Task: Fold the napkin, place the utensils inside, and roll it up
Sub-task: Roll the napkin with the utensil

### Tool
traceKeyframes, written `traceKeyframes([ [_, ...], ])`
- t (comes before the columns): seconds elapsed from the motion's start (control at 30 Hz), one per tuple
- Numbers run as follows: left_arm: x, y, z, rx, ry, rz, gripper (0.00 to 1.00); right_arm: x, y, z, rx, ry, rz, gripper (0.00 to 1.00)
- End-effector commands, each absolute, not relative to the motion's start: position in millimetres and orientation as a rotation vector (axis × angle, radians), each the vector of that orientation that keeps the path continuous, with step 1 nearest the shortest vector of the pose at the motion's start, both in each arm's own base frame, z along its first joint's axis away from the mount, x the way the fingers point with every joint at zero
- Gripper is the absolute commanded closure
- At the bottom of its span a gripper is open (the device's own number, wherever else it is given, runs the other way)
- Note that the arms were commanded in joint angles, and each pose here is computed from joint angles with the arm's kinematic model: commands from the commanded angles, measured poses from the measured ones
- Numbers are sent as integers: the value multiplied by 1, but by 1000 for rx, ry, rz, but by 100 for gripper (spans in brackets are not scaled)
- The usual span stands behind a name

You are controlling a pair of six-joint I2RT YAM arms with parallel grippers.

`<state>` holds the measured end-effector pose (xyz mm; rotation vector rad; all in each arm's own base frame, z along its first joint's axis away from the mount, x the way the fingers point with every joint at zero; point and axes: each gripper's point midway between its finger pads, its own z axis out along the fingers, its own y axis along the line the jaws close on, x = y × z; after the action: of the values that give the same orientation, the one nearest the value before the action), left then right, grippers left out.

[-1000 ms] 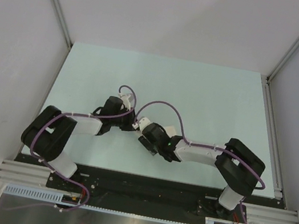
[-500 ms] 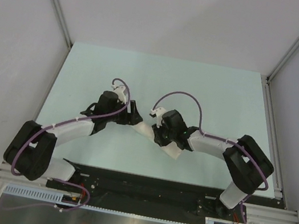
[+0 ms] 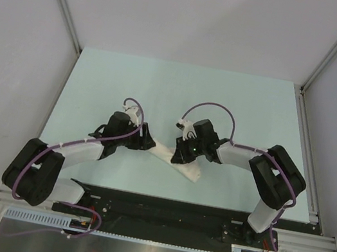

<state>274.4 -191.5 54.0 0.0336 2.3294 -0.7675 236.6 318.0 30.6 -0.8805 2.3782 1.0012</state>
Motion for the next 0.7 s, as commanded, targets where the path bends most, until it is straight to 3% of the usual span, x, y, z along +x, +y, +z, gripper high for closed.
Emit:
traceKeyframes([
  [0.0, 277, -201, 60, 35, 2282, -847, 32, 211, 320, 18, -869, 2494, 1153, 79],
  [0.4, 285, -210, 52, 26, 2261, -897, 44, 211, 317, 7, -828, 2546, 1241, 80],
  [0.57, 283, -213, 49, 42, 2260, -909, 66, 211, 315, 2, -828, 2571, 1239, 77],
  [0.67, 283, -214, 47, 48, 2261, -912, 81, 216, 313, 6, -833, 2570, 1205, 68],
])
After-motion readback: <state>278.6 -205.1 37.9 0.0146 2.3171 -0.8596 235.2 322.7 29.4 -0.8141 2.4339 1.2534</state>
